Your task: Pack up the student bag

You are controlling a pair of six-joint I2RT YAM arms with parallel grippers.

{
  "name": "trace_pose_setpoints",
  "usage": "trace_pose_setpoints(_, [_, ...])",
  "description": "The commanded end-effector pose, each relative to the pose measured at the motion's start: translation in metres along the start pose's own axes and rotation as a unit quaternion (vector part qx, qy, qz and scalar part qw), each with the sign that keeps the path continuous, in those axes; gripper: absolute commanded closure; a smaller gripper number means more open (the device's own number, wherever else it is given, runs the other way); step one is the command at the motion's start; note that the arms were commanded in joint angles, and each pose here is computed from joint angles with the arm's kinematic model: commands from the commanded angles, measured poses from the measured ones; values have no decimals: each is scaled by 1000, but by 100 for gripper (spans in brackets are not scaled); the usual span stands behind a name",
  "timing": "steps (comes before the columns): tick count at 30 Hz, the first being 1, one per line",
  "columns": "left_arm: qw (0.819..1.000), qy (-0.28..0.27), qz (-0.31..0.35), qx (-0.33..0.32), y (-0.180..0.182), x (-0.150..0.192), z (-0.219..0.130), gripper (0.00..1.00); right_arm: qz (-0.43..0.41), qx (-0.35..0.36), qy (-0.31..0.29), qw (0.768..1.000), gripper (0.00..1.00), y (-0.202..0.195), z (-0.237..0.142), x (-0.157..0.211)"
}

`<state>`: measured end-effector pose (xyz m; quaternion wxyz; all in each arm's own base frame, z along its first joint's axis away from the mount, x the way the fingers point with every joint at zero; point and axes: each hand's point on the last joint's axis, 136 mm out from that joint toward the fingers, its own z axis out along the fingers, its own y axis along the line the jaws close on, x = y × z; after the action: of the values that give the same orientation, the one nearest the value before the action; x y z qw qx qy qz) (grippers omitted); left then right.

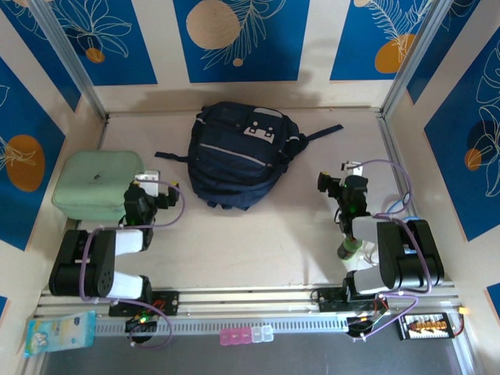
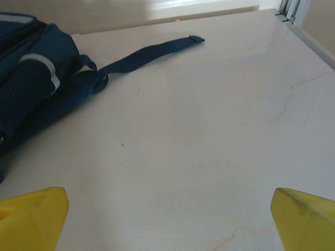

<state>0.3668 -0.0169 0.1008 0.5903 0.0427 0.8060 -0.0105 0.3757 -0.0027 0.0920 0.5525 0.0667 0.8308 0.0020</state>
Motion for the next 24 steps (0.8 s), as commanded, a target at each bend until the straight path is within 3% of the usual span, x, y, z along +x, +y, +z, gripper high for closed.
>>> trace_pose_setpoints(1, [998, -56, 1, 34, -9, -21, -2, 0, -2, -27, -47, 998, 1, 10, 0, -19])
trace_pose_setpoints(6, [998, -28, 12, 61, -18, -10, 14, 0, -14, -45, -39, 998, 1, 17, 7, -12])
trace_pose_setpoints(15, [999, 13, 11, 50, -15, -1, 31, 0, -10, -43, -12, 999, 1, 15, 17, -7])
trace_pose_setpoints(24, [999, 12, 11, 50, -16, -1, 31, 0, -7, -45, -12, 999, 1, 15, 18, -8])
